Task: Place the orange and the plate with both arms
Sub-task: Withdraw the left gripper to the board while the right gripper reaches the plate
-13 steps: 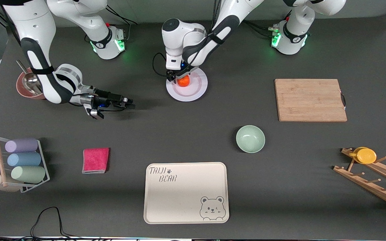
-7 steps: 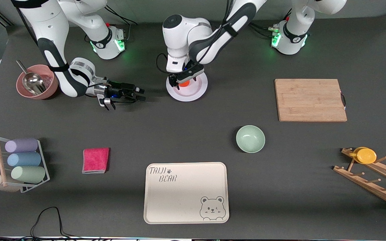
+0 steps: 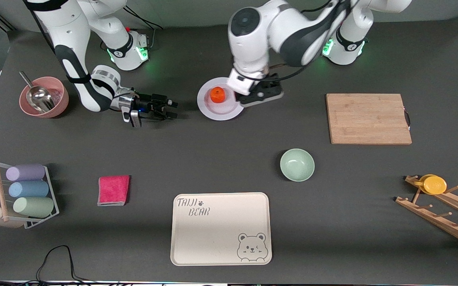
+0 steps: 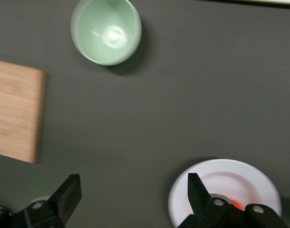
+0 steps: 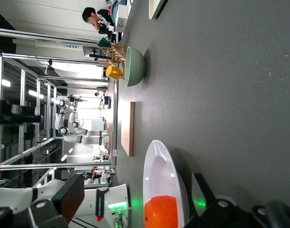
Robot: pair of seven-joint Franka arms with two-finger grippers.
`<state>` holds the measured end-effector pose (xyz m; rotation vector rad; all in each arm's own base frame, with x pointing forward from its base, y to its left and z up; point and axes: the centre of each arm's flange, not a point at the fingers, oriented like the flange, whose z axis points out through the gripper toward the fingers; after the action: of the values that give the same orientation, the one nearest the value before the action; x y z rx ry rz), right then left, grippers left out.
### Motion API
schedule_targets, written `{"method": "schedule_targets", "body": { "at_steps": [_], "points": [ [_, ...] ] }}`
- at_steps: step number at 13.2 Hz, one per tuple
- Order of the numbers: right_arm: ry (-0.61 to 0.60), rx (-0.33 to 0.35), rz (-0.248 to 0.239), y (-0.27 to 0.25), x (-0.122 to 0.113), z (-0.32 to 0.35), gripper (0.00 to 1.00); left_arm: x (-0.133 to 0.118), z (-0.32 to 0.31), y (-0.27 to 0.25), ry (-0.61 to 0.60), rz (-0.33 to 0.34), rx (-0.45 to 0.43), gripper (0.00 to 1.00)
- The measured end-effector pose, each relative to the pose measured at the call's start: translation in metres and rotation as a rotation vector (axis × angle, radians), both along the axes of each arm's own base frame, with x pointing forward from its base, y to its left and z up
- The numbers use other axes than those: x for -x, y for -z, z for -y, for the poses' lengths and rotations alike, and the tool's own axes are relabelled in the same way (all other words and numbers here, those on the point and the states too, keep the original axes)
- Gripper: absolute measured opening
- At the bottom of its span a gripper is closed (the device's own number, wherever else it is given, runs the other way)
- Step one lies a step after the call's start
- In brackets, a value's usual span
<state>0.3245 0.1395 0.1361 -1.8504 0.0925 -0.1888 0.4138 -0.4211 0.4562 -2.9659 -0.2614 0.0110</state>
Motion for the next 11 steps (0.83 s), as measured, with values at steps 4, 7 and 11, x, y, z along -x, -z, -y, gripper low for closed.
{"method": "schedule_targets", "body": {
  "at_steps": [4, 7, 11],
  "points": [
    [-0.028, 0.024, 0.039, 0.012, 0.014, -0.023, 1.00, -0.038, -0.091, -0.045, 0.142, -0.093, -0.010, 1.00],
    [-0.036, 0.037, 0.074, 0.018, 0.020, -0.033, 1.00, -0.073, -0.181, -0.060, 0.239, -0.145, 0.038, 1.00],
    [-0.040, 0.049, 0.095, 0.026, 0.033, -0.053, 1.00, -0.086, -0.289, -0.066, 0.288, -0.150, 0.100, 1.00]
  ]
}}
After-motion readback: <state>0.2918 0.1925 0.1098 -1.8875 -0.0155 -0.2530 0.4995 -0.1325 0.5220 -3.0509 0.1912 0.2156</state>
